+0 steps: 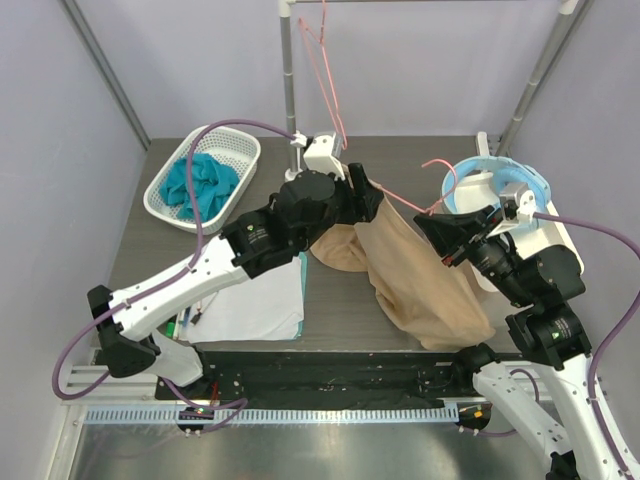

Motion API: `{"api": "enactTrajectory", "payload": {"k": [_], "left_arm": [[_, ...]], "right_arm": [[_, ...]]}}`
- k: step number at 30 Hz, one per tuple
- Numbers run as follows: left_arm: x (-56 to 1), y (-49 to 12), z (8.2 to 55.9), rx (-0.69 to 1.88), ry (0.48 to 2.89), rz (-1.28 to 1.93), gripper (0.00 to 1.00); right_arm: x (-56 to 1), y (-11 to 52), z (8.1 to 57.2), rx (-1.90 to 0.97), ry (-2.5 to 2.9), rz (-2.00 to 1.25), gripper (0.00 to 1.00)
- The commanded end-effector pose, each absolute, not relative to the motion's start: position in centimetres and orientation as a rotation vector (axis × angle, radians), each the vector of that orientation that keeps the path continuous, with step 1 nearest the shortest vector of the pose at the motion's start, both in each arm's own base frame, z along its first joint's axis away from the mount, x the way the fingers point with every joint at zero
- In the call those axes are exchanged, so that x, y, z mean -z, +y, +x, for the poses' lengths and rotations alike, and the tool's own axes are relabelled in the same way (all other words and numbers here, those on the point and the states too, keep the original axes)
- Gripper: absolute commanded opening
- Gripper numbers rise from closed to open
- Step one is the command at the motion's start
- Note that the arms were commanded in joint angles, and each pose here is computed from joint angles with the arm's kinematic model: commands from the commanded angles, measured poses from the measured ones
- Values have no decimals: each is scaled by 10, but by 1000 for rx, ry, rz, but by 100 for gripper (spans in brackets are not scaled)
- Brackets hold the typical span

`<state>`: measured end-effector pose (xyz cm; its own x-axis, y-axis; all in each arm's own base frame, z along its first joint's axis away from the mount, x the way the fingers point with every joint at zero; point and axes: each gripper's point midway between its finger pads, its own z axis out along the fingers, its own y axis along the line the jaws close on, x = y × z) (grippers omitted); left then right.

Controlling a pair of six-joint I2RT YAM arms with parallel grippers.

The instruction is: Remove the t-shirt from the hanger

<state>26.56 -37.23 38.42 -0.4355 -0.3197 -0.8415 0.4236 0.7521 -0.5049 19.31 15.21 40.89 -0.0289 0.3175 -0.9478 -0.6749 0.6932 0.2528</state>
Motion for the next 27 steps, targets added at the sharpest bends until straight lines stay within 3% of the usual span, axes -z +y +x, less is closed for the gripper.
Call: {"api": "enactTrajectory", "payload": {"k": [1,7,13,16,21,24,27], "left_arm": [[-407,-370,271,867,1775,1,55],[-408,-367,275,839,1764,-7,45],[-414,-369,269,902,1741,0,62],[-412,-368,272,889,1732,-23,61],[-418,-365,278,878,1702,-66,50],[-421,-363,281,874,1681,-86,37],[-418,-359,284,828,1686,-84,15]], "right_arm": [[-443,153,178,-853,1250,-350,1],[-439,154,178,-853,1263,-357,1],[-438,152,174,-855,1259,-354,1],[-442,154,173,-873,1251,-360,1],[-442,156,174,-888,1253,-358,1],[-444,157,173,-898,1250,-359,1],[-447,156,169,-907,1240,-357,1]]}}
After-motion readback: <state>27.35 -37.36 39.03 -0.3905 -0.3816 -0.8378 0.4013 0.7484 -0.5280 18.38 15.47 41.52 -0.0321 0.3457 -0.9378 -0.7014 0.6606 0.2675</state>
